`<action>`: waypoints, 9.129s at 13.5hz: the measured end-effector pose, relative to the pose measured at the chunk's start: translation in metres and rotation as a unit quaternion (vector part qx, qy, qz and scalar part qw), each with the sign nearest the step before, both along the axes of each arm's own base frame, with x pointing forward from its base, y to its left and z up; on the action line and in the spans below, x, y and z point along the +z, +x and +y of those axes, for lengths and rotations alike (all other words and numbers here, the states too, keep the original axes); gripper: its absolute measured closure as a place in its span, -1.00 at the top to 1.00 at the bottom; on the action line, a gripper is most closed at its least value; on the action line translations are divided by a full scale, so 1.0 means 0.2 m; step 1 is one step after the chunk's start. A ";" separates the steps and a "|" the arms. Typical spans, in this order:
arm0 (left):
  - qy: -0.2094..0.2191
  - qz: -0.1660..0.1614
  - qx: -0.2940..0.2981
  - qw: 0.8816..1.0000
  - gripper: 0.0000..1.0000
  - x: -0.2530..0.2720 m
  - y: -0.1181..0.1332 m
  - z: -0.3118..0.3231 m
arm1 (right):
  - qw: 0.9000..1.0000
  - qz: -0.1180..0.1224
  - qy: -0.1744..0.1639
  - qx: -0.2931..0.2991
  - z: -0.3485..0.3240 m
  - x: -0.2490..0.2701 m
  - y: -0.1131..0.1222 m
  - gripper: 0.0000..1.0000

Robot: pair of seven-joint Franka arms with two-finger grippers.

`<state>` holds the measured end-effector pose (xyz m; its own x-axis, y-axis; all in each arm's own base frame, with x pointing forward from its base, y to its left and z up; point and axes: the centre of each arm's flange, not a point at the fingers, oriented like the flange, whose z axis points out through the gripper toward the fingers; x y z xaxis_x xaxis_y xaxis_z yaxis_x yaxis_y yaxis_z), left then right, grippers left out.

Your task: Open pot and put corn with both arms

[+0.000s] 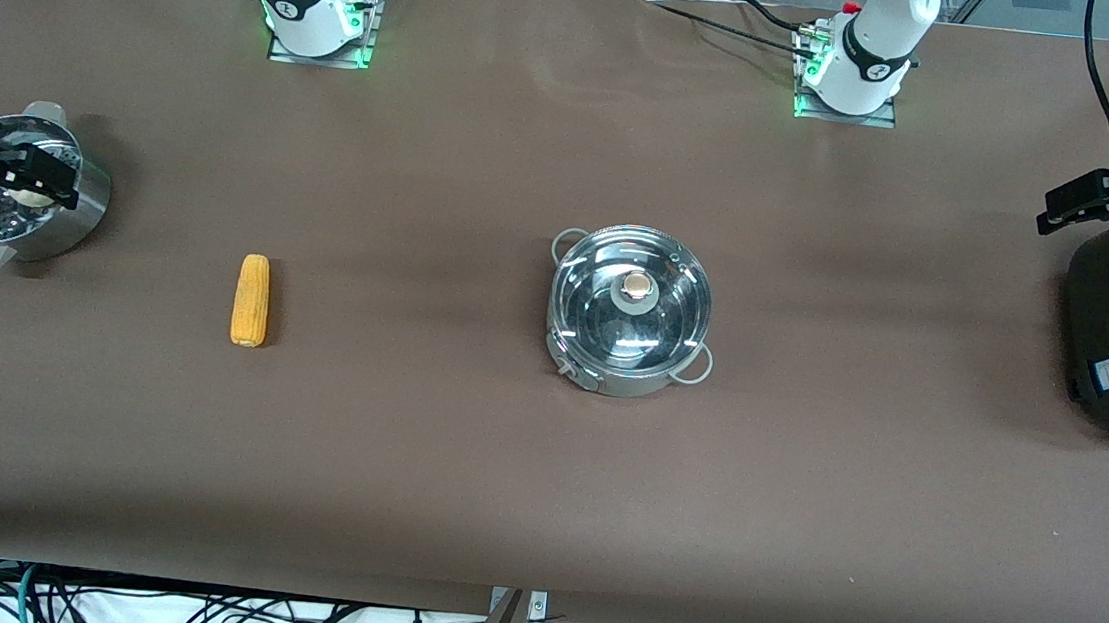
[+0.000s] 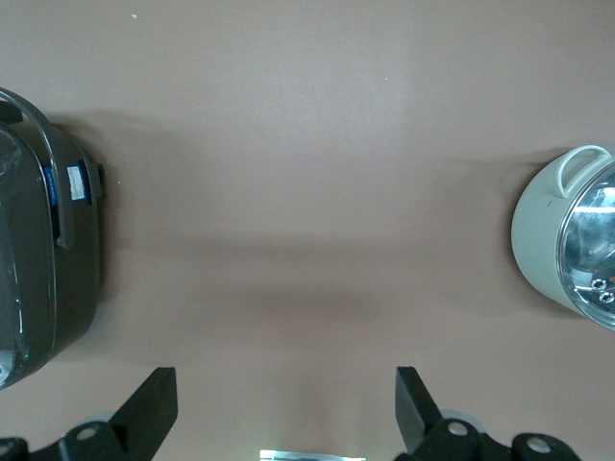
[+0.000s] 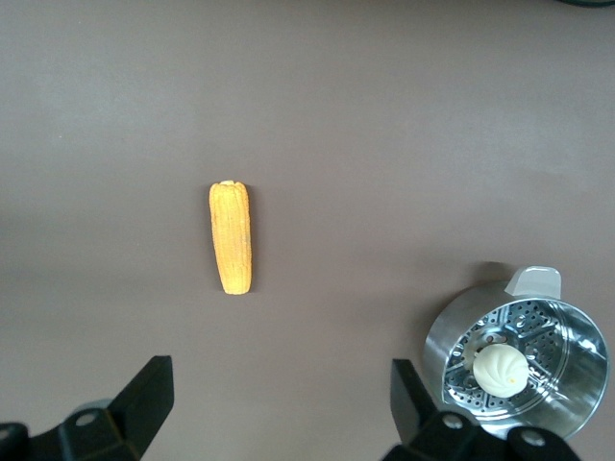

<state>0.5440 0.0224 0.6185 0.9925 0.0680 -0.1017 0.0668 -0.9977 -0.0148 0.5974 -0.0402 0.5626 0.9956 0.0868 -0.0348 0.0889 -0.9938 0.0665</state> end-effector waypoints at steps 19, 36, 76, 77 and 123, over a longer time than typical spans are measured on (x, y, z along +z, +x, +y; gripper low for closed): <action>0.000 -0.001 -0.001 1.000 1.00 0.00 0.00 0.00 | 0.999 0.019 0.032 0.014 0.15 -0.32 0.17 1.00; -0.015 0.032 -0.014 0.999 1.00 -0.16 0.05 -0.09 | 0.999 -0.002 0.043 -0.005 0.37 -1.43 0.30 1.00; -0.025 0.018 0.097 0.995 0.79 -1.37 0.02 -2.11 | 0.998 -0.034 0.048 0.006 0.39 -1.47 0.03 -0.36; -0.024 0.017 0.097 0.995 0.79 -1.37 0.02 -2.11 | 0.998 -0.024 0.049 0.007 0.40 -1.38 0.06 -0.36; 0.001 0.035 -0.071 0.997 0.00 -1.11 0.27 -0.56 | 0.989 -0.059 0.097 -0.099 2.49 -0.74 0.05 -0.36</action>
